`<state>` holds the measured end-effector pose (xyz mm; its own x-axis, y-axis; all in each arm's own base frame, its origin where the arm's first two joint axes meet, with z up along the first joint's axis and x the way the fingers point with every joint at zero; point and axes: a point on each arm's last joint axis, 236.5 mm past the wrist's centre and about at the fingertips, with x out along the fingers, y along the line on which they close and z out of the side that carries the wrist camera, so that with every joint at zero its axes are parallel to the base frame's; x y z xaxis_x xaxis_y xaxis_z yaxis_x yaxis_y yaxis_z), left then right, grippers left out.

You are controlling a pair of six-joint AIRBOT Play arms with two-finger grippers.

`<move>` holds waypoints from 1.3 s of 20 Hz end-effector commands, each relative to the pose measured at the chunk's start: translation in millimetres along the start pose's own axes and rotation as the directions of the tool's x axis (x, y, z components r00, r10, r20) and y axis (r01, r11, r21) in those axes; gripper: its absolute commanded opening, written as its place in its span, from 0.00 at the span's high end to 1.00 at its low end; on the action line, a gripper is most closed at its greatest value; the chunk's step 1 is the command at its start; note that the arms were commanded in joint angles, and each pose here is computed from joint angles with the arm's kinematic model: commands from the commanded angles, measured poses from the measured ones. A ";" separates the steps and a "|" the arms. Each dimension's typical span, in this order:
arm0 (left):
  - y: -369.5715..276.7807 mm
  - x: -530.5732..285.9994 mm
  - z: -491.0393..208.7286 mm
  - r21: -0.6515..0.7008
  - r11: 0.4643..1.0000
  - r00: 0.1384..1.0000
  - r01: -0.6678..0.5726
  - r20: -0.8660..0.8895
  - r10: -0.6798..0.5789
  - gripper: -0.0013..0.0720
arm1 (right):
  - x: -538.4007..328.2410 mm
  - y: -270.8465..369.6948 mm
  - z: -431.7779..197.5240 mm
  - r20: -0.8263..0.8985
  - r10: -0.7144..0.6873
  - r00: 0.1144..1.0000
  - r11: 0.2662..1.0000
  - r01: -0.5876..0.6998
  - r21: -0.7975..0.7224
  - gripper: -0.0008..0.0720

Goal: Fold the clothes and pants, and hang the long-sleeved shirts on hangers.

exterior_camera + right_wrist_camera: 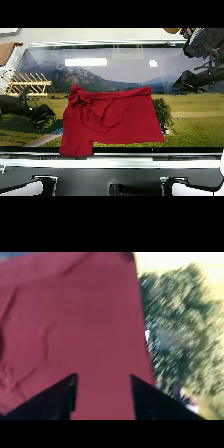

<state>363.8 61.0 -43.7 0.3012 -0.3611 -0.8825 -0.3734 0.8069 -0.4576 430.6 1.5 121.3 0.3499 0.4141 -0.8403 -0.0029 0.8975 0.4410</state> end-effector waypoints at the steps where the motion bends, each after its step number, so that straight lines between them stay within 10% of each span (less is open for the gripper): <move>1: 6.2 26.3 -21.5 -0.011 0.998 0.998 0.065 0.013 -0.065 0.34 | -5.1 10.8 -26.3 -0.026 0.035 0.999 0.999 -0.036 -0.019 0.40; 17: -7.3 69.0 -40.6 0.033 0.995 0.991 0.095 -0.096 -0.091 0.36 | -34.5 30.7 -38.0 0.011 0.036 0.999 0.998 -0.036 -0.054 0.41; 21: -5.1 71.4 -41.6 0.026 0.995 0.991 0.093 -0.103 -0.090 0.96 | -42.7 34.7 -37.0 0.039 0.031 0.999 0.996 -0.028 -0.087 0.42; 26: -4.7 70.9 -42.3 0.021 0.995 0.990 0.094 -0.106 -0.092 0.96 | -84.6 -22.7 -13.7 0.221 -0.027 0.975 0.998 0.012 0.069 0.41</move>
<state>350.5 12.1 -108.4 0.2426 -0.4784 -0.8440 -0.3224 0.7808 -0.5352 385.2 -12.0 171.4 0.4693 0.3870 -0.7937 -0.0281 0.9049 0.4247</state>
